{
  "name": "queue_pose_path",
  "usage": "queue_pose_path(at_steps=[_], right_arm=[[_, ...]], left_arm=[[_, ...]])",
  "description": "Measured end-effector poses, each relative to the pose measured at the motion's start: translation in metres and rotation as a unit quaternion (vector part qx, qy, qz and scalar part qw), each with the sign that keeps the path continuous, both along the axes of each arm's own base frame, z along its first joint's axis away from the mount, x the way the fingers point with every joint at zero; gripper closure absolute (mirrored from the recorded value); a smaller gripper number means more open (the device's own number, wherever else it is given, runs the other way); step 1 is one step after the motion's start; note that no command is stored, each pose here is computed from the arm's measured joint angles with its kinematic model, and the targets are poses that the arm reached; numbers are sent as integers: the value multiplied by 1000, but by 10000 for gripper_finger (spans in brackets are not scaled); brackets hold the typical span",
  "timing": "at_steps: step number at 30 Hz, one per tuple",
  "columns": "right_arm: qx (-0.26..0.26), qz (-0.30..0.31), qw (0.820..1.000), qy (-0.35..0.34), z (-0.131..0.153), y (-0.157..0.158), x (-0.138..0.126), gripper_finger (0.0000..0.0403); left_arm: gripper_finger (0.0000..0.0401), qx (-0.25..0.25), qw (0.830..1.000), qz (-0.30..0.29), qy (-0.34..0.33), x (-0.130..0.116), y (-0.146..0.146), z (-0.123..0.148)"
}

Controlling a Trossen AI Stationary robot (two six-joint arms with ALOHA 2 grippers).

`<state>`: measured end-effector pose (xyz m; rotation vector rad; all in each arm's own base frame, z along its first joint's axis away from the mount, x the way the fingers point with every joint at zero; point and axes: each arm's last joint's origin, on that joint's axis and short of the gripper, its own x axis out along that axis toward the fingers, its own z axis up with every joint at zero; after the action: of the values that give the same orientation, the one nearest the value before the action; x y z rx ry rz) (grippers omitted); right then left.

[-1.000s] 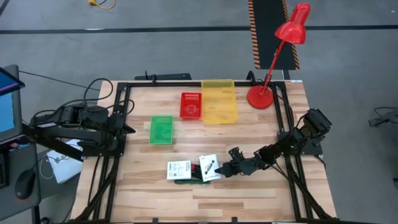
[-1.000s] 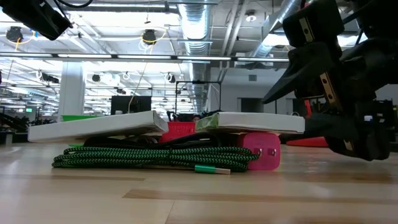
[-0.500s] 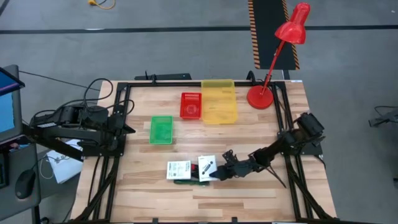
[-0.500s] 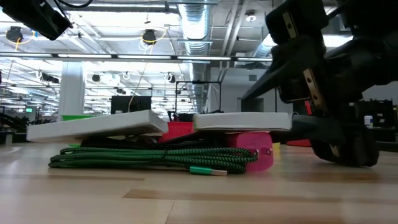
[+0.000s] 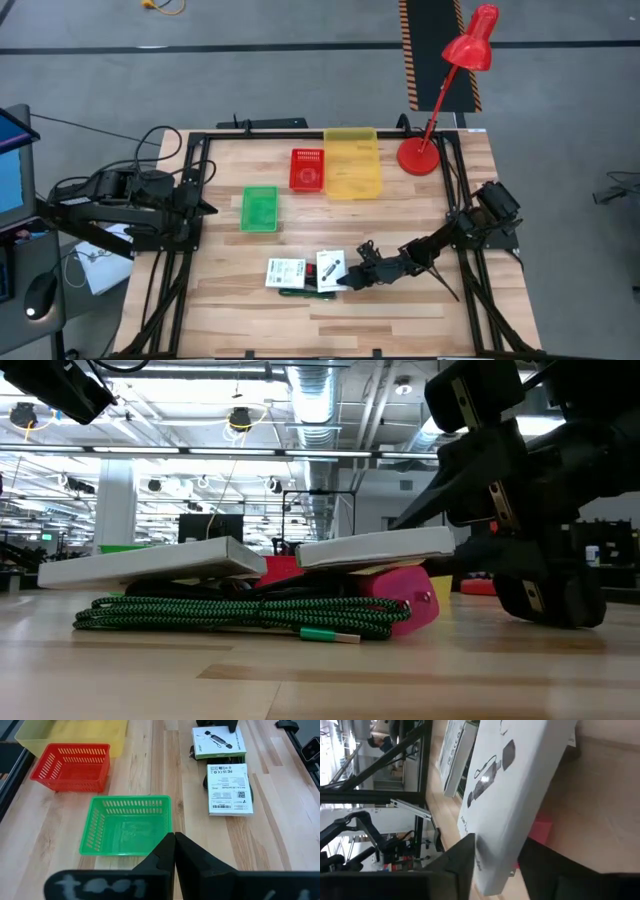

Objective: Pick and place items into bin
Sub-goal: Put the card reader box into the red bin

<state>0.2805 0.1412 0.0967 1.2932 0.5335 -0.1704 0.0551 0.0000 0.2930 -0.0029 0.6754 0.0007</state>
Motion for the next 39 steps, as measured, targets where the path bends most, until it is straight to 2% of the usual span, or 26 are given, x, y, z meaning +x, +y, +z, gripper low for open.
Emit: queue_pose_path(at_steps=[7,11,30,39], right_arm=[[-3,1,1000,0,0,0,0,350],[-6,1,1000,-1,0,0,0,377],[-7,18,1000,-20,4,1,0,381],[-37,37,998,-30,28,-4,-4,383]], left_arm=[[401,-1,1000,1,0,0,0,0],[401,1,1000,-1,0,0,0,0],[401,0,1000,0,0,0,0,0],[401,-1,1000,0,0,0,0,0]])
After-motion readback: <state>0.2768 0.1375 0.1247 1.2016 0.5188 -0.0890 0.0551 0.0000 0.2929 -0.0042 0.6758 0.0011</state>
